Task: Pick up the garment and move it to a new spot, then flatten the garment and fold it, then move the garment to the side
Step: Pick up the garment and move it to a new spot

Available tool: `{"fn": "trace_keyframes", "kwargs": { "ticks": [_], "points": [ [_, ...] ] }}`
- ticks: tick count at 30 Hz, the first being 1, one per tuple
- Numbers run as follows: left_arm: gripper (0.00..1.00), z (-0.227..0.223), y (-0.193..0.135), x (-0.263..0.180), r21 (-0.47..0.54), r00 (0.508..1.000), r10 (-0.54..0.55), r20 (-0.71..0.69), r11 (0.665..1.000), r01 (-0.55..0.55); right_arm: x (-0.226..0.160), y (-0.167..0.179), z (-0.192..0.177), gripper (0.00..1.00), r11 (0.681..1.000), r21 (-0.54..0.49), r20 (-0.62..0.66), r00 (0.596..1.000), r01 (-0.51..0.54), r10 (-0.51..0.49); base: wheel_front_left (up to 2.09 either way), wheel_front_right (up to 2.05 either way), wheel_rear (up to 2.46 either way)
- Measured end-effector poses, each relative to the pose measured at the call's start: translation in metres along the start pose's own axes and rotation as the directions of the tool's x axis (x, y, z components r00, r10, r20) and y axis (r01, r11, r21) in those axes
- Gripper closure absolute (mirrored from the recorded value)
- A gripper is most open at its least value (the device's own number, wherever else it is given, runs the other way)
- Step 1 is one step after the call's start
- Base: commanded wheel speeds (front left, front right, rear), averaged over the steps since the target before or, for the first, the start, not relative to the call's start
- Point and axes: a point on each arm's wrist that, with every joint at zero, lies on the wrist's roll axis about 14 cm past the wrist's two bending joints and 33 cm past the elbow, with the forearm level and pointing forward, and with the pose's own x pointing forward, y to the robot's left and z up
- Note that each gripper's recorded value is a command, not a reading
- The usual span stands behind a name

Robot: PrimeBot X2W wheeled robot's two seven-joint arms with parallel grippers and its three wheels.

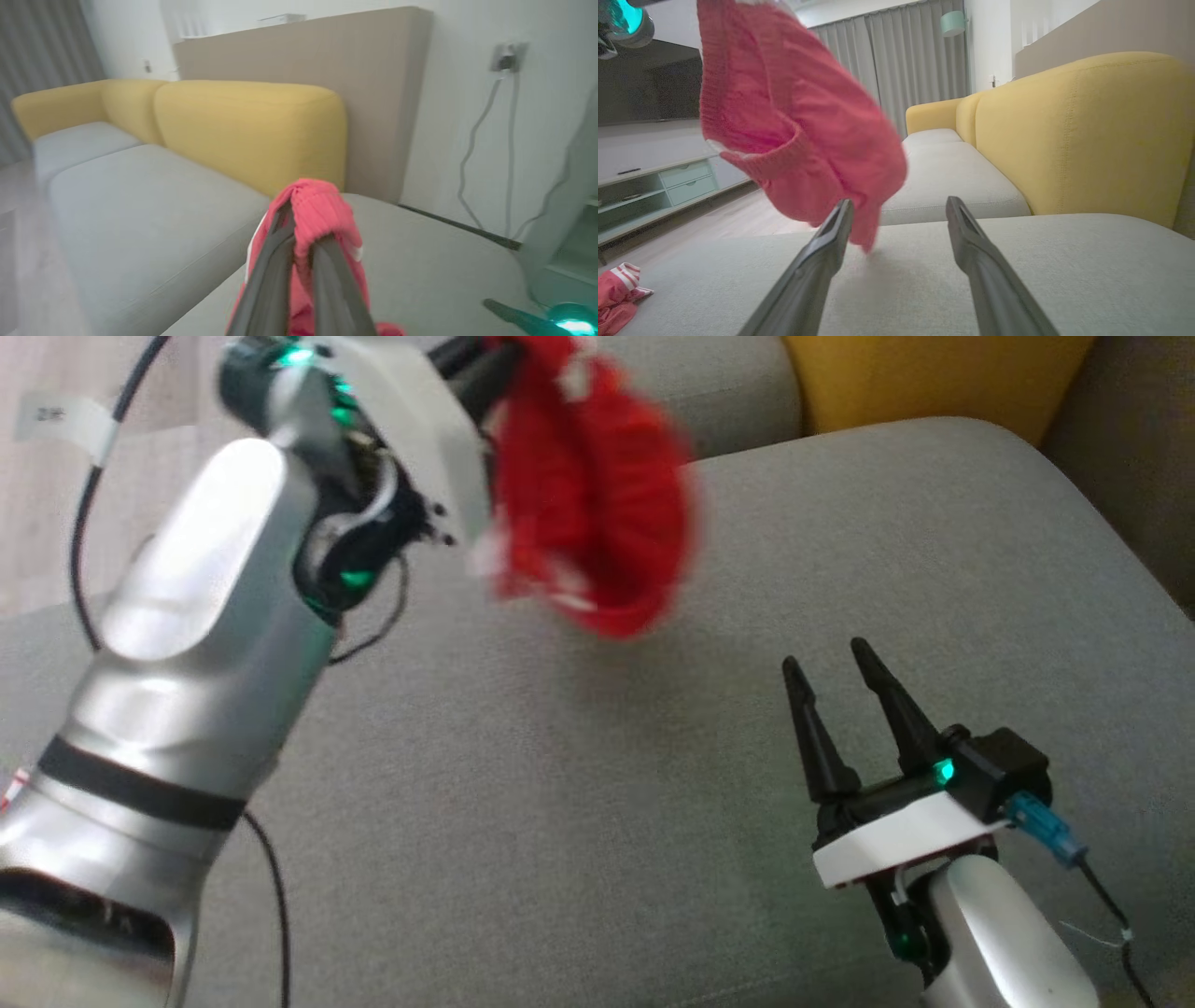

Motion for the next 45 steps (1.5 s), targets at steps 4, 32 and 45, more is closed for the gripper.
{"fn": "trace_keyframes", "kwargs": {
  "ticks": [4,32,45],
  "points": [
    [1.0,-0.005,-0.042,0.003,-0.048,0.989,-0.149,0.01,0.988,0.15,-0.003,-0.012,-0.002,0.0,0.999,-0.003,-0.007,0.999,0.033,-0.033,0.0,0.0,0.0],
    [0.0,-0.219,0.082,-0.109,0.075,0.899,0.234,-0.37,0.972,-0.222,0.006,-0.004,-0.014,0.0,1.0,-0.007,-0.043,0.999,-0.007,0.007,0.0,0.0,0.0],
    [0.0,-0.148,0.084,-0.148,-0.219,0.815,0.58,-0.013,0.794,-0.568,0.0,-0.002,-0.01,0.0,1.0,0.009,-0.024,1.0,-0.005,0.005,0.0,0.0,0.0]
  ]
}}
